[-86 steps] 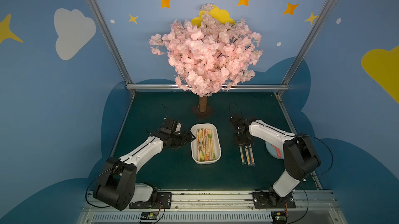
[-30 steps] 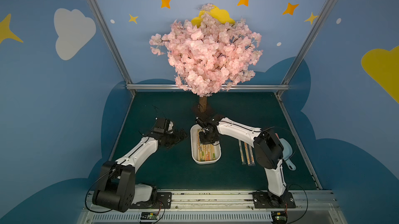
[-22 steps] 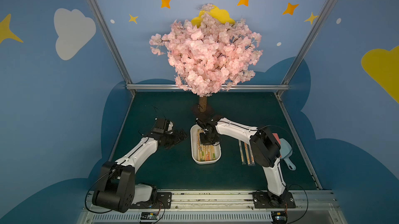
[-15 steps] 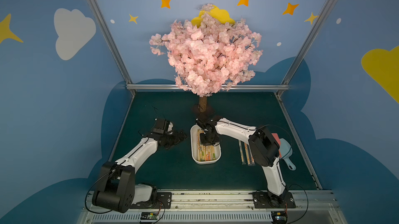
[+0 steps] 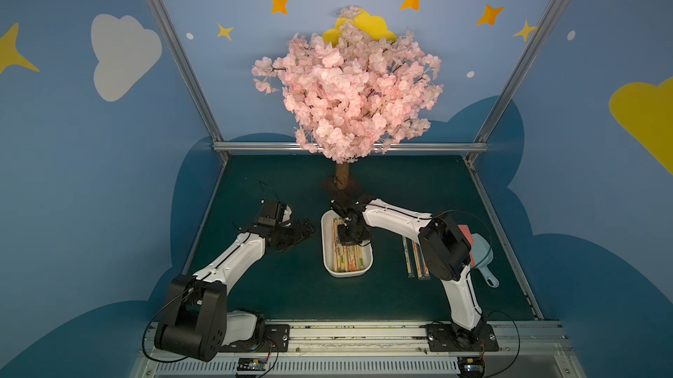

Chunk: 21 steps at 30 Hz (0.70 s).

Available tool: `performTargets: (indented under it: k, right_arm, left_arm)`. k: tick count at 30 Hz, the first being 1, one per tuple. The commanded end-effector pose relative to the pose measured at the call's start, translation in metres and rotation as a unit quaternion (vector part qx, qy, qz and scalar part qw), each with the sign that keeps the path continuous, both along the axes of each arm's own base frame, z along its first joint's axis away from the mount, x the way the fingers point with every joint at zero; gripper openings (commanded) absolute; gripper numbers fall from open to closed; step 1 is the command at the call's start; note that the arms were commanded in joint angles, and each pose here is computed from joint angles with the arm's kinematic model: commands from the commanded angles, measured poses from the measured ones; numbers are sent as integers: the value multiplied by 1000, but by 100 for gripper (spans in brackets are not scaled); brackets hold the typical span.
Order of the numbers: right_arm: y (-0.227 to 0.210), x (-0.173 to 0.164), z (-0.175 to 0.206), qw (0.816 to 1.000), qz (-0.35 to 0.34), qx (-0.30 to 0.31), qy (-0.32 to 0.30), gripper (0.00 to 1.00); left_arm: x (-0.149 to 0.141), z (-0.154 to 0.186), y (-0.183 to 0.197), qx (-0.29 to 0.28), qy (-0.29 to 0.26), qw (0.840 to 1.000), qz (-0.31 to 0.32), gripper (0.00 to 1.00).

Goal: Take the paired disposable chopsticks out of the storage box
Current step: Pick up the paired disposable chopsticks from the storage box.

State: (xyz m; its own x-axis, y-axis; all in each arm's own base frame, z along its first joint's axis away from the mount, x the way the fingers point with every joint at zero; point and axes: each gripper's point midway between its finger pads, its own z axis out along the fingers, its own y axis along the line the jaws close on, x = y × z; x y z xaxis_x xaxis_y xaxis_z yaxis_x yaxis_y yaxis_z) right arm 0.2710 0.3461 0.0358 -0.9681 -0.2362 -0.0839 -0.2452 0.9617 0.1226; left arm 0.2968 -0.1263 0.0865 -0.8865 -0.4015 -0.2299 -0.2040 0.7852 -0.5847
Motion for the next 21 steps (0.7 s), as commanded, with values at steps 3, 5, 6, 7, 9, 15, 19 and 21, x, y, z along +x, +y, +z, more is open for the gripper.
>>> performTargets:
  k: [3, 5, 6, 7, 9, 15, 19, 21]
  right_arm:
    - [-6, -2, 26, 1000, 1, 16, -12, 10]
    - [-7, -3, 33, 1000, -1, 22, -15, 9]
    - [-7, -3, 36, 1000, -1, 25, -17, 8]
    - [-8, -3, 39, 999, -3, 28, -19, 8]
    - [-8, -2, 46, 999, -4, 35, -24, 8]
    - [-5, 3, 66, 997, -16, 74, -27, 7]
    - [-3, 6, 80, 993, -23, 109, -28, 6]
    - [-1, 8, 89, 990, -25, 137, -28, 6]
  left_arm:
    - [-5, 2, 0, -3, 1, 1000, -4, 100]
    - [-5, 2, 1, -2, 2, 1000, -5, 100]
    - [-5, 2, 1, -2, 1, 1000, -5, 100]
    - [-5, 2, 0, -1, 1, 1000, -6, 100]
    - [-5, 2, 1, 0, 1, 1000, -5, 100]
    - [-4, 3, 1, -3, 0, 1000, -4, 100]
    - [-3, 4, 0, -3, -2, 1000, -6, 100]
    - [-2, 6, -1, -5, -3, 1000, -8, 100]
